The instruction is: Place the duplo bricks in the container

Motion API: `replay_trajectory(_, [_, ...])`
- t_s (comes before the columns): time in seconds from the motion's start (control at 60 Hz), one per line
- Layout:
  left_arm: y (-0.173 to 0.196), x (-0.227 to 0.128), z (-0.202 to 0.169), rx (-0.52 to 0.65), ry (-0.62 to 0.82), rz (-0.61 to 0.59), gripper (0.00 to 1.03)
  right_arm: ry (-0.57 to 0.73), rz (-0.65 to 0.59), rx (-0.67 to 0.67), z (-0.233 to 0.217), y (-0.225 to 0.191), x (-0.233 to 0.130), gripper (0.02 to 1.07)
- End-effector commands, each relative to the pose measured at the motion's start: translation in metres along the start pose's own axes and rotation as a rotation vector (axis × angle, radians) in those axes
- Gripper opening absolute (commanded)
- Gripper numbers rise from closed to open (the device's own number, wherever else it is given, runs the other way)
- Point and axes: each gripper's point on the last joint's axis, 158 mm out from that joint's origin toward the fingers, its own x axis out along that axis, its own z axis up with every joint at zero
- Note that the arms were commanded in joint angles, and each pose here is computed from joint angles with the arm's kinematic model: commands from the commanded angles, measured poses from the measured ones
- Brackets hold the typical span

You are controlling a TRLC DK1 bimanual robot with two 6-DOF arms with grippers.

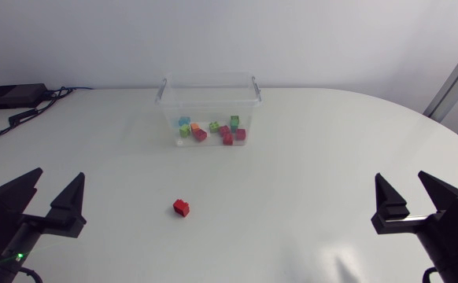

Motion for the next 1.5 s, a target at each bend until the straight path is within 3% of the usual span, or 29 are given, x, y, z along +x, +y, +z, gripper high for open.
replay_trajectory(0.0, [-0.002, 0.000, -0.006, 0.031, 0.007, -0.008, 0.99, 0.000, 0.002, -0.018, -0.005, 0.000, 0.001, 1.02])
replay_trajectory(0.567, [-0.005, -0.001, 0.016, 0.076, -0.030, -0.017, 0.96, 0.000, 0.002, -0.020, -0.005, 0.000, 0.001, 1.02])
replay_trajectory(0.85, [-0.006, 0.035, 0.038, 0.122, 0.286, -0.076, 0.98, -0.001, 0.001, -0.018, -0.005, 0.000, 0.001, 1.02])
replay_trajectory(1.017, [-0.041, 0.041, 0.047, 0.141, 0.455, -0.215, 0.98, 0.000, 0.002, -0.020, -0.005, 0.000, 0.001, 1.02])
replay_trajectory(1.333, [-0.089, 0.034, -0.002, 0.227, 0.752, -0.365, 0.98, 0.000, 0.002, -0.020, -0.005, 0.000, 0.001, 1.02])
replay_trajectory(1.483, [-0.115, 0.024, -0.048, 0.294, 0.914, -0.454, 0.98, 0.000, 0.002, -0.020, -0.005, 0.000, 0.001, 1.02])
